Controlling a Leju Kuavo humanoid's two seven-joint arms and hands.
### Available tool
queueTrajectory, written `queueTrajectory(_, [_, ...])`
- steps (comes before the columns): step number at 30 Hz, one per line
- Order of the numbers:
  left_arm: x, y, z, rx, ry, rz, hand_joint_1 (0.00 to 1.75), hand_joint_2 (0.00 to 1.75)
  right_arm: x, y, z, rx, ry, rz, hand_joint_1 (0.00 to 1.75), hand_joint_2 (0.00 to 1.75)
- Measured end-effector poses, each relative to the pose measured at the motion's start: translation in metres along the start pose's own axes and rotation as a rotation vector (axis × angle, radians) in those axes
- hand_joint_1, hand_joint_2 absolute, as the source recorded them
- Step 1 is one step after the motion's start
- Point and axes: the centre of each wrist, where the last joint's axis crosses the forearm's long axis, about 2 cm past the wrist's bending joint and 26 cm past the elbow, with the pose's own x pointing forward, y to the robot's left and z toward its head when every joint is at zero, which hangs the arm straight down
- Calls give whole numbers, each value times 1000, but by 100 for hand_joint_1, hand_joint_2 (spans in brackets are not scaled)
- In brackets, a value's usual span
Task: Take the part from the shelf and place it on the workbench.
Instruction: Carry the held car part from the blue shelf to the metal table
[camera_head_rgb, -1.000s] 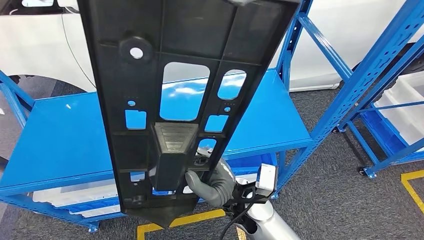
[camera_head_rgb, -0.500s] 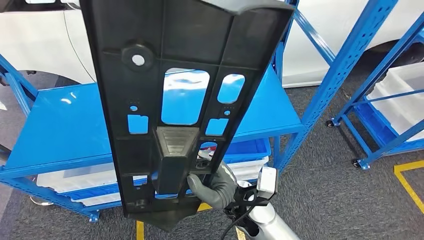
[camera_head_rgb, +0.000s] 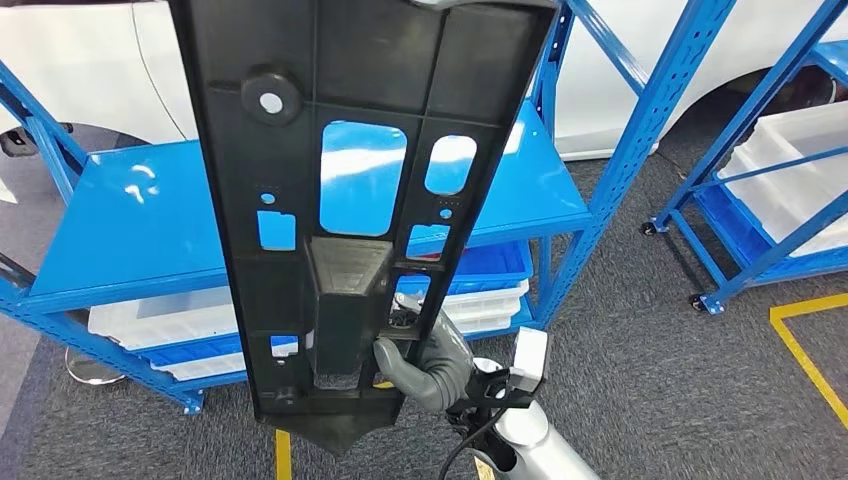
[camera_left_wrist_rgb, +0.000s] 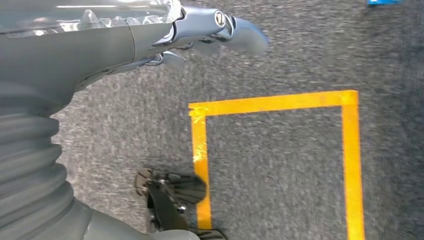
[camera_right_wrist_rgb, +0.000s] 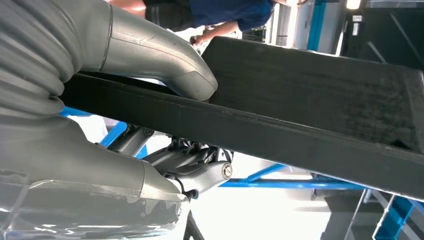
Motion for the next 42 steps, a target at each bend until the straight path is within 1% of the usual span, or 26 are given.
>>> queueTrajectory(10, [1, -1, 0, -5, 1, -5, 0, 175, -1, -4, 6, 28, 26, -53, 175, 175])
queueTrajectory(19, [-1, -1, 1, -8, 5, -3, 0, 175, 1, -5, 1, 73, -54, -101, 175, 175])
queueTrajectory(30, [-3, 2, 1, 23, 65, 43, 0, 175, 16, -9, -12, 115, -114, -44, 175, 175])
queueTrajectory(42, [-1, 3, 0, 47, 69, 83, 0, 175, 25, -16, -24, 156, -121, 46, 175, 175])
